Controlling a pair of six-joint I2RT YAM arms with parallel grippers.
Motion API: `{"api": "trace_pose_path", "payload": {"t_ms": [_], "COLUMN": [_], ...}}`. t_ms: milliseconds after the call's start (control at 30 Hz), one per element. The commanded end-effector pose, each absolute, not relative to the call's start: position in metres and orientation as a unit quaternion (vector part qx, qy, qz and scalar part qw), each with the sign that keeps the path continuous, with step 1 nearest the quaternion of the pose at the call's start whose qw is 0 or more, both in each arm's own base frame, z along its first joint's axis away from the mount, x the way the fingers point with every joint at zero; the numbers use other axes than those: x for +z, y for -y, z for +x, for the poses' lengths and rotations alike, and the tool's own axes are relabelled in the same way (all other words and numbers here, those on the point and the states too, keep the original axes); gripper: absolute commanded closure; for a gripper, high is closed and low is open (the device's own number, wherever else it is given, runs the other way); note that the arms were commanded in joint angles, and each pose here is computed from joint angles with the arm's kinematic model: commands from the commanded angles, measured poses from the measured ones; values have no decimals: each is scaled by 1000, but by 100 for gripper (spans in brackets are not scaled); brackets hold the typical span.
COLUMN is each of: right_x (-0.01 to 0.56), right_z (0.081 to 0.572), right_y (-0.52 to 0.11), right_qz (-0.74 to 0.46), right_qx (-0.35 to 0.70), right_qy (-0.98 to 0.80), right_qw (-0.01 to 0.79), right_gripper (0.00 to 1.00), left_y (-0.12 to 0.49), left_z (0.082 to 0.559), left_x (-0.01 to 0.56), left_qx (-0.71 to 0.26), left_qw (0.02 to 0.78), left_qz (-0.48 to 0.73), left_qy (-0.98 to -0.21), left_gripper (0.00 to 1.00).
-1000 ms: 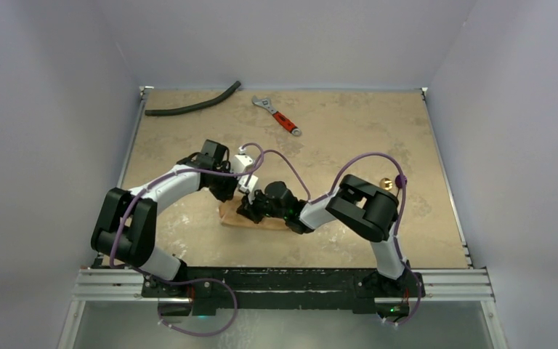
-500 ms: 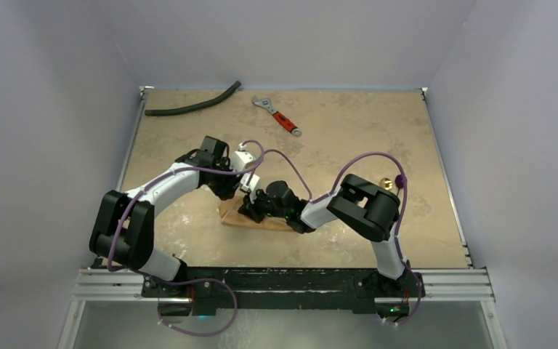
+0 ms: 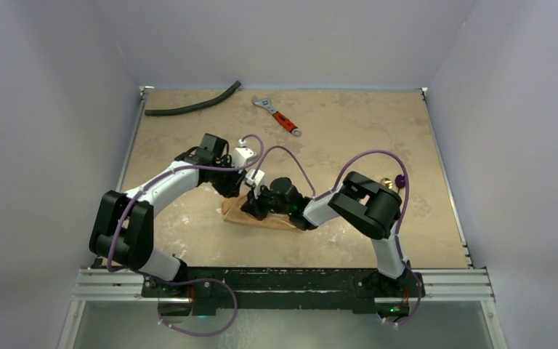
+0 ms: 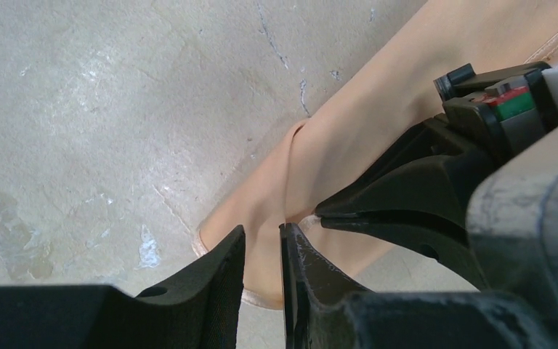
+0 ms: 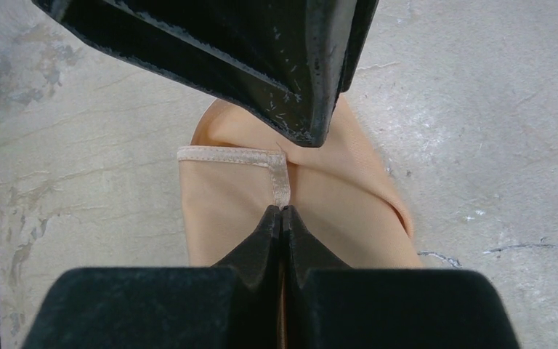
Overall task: Fold the napkin into a case and place the utensils inside
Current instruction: Grasp the top corner of the smaller rectangle folded napkin from the folded napkin.
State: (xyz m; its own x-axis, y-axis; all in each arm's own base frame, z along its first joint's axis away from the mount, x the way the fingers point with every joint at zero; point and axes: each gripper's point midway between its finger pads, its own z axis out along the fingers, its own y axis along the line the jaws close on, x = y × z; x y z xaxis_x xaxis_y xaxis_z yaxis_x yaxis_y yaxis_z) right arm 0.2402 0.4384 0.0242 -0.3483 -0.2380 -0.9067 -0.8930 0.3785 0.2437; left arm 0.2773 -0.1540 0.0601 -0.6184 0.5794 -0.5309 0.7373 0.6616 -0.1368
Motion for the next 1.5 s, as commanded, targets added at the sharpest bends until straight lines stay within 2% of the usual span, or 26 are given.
{"api": "trace_pose_path", "payload": {"t_ms": [0, 233, 567, 1000, 1233, 1467], "right_x": [13, 19, 10, 1, -3, -7], "right_z": [230, 237, 239, 251, 254, 260], "right_y": [-432, -426, -422, -417, -418, -416], "right_qz": [-380, -329, -307, -273, -272, -257], "right_qx": [413, 467, 492, 505, 502, 496], "right_qy": [-732, -733, -738, -751, -755, -766], "right_qw": [386, 369, 344, 326, 322, 319], "right_gripper": [100, 100, 100, 100, 100, 100], "left_y": [163, 162, 165, 159, 176, 171], "left_z": [280, 282, 282, 265, 239, 234], "left_x": [60, 43, 33, 20, 41, 38], "left_qx": [-188, -178, -174, -133, -211, -207], "left_qw": [238, 237, 235, 208, 179, 181], "left_qz": [390, 433, 467, 523, 528, 544], "left_qy": [-870, -851, -835, -816, -802, -793], "left_gripper": [77, 77, 78, 69, 63, 64]}}
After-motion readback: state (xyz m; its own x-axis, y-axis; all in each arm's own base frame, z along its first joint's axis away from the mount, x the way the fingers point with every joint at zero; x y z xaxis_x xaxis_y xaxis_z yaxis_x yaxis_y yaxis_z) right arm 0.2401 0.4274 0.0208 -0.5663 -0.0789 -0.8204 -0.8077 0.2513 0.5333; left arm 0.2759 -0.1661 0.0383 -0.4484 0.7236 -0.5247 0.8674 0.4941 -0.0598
